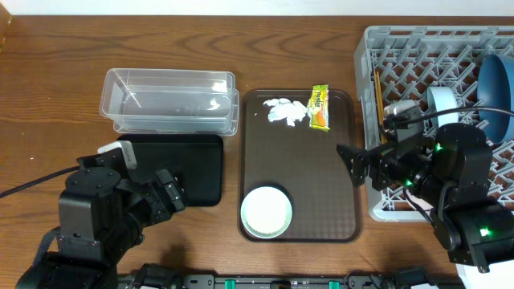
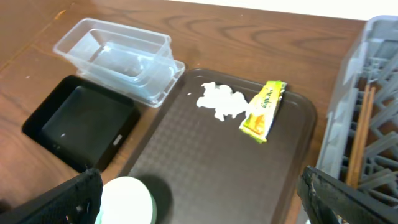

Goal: Sort waste into correct bins and load items into the dishwasher rack

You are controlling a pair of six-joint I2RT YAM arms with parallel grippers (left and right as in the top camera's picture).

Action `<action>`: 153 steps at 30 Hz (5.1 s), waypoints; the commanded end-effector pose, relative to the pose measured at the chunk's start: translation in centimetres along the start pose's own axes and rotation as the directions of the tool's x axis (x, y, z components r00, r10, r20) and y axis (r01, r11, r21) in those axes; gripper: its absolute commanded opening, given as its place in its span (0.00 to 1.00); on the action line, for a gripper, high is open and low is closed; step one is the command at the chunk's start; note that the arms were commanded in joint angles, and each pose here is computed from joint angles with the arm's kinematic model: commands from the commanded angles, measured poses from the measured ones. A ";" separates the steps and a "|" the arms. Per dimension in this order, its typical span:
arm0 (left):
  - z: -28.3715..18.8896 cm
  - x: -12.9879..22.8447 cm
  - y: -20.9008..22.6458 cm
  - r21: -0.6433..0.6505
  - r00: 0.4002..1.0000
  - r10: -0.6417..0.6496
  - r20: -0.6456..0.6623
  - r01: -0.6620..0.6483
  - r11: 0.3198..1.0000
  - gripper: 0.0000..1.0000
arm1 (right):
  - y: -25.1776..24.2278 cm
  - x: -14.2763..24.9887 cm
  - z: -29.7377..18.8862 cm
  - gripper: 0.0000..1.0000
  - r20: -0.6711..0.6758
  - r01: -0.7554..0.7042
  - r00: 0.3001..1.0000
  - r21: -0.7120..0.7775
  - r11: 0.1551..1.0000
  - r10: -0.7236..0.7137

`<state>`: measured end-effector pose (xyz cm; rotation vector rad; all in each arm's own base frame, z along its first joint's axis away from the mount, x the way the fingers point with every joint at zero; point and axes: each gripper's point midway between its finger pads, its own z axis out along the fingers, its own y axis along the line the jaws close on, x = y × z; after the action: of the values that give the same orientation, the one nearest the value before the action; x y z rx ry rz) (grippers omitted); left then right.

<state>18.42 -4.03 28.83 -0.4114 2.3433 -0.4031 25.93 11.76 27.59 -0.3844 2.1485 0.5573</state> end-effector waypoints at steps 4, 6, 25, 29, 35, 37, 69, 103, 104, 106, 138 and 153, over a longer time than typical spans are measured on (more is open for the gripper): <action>-0.3 -0.3 0.1 -0.007 1.000 -0.004 0.017 0.004 1.000 0.90 | 0.9 2.3 -0.3 0.99 -0.096 -0.045 0.995 -0.036 0.998 0.042; -0.3 -0.3 0.1 -0.007 1.000 -0.004 0.017 0.004 1.000 0.90 | 0.9 3.0 -0.4 0.99 -0.124 -0.058 0.991 -0.034 0.998 0.053; -0.3 -0.3 0.1 -0.007 1.000 -0.004 0.017 0.004 1.000 0.89 | -3.6 4.1 -8.8 0.99 0.200 0.099 0.963 0.363 0.927 -0.181; -0.3 -0.3 0.1 -0.007 1.000 -0.004 0.017 0.004 1.000 0.89 | -5.4 7.6 -8.3 0.99 0.236 0.052 0.957 0.428 0.902 -0.167; -0.3 -0.3 0.1 -0.007 1.000 -0.004 0.017 0.004 1.000 0.90 | -7.6 11.7 -5.4 0.99 0.256 0.029 0.953 0.454 0.891 -0.161; -0.3 -0.3 0.1 -0.007 1.000 -0.004 0.017 0.004 1.000 0.89 | -8.2 12.6 -3.9 0.99 0.248 0.030 0.957 0.440 0.897 -0.154; -0.3 -0.3 0.1 -0.007 1.000 -0.004 0.017 0.004 1.000 0.89 | -10.2 10.8 0.2 0.99 0.456 0.088 0.835 0.440 0.894 -0.307; 14.1 13.4 -10.4 0.055 0.759 0.364 -0.540 -0.400 0.915 0.87 | -10.2 10.8 0.2 0.99 0.456 0.088 0.835 0.440 0.894 -0.307; 14.5 14.5 -10.6 0.037 0.750 0.348 -0.562 -0.398 0.917 0.86 | -10.2 10.8 0.2 0.99 0.456 0.088 0.835 0.440 0.894 -0.307; 15.4 16.7 -11.0 0.012 0.730 0.333 -0.596 -0.407 0.913 0.82 | -10.2 10.8 0.2 0.99 0.456 0.088 0.835 0.439 0.894 -0.307; 24.3 25.0 -10.4 -0.125 0.704 0.299 -0.644 -0.482 0.867 0.33 | -10.2 10.8 0.2 0.99 0.456 0.088 0.835 0.439 0.894 -0.307; 23.3 23.2 -11.8 -0.074 0.673 0.399 -0.624 -0.559 0.826 0.06 | -10.2 10.8 0.2 0.99 0.455 0.088 0.836 0.440 0.894 -0.307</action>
<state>19.47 -27.69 1.66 0.2308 3.0495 0.0563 24.41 2.56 16.26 -0.1964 1.6140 0.0724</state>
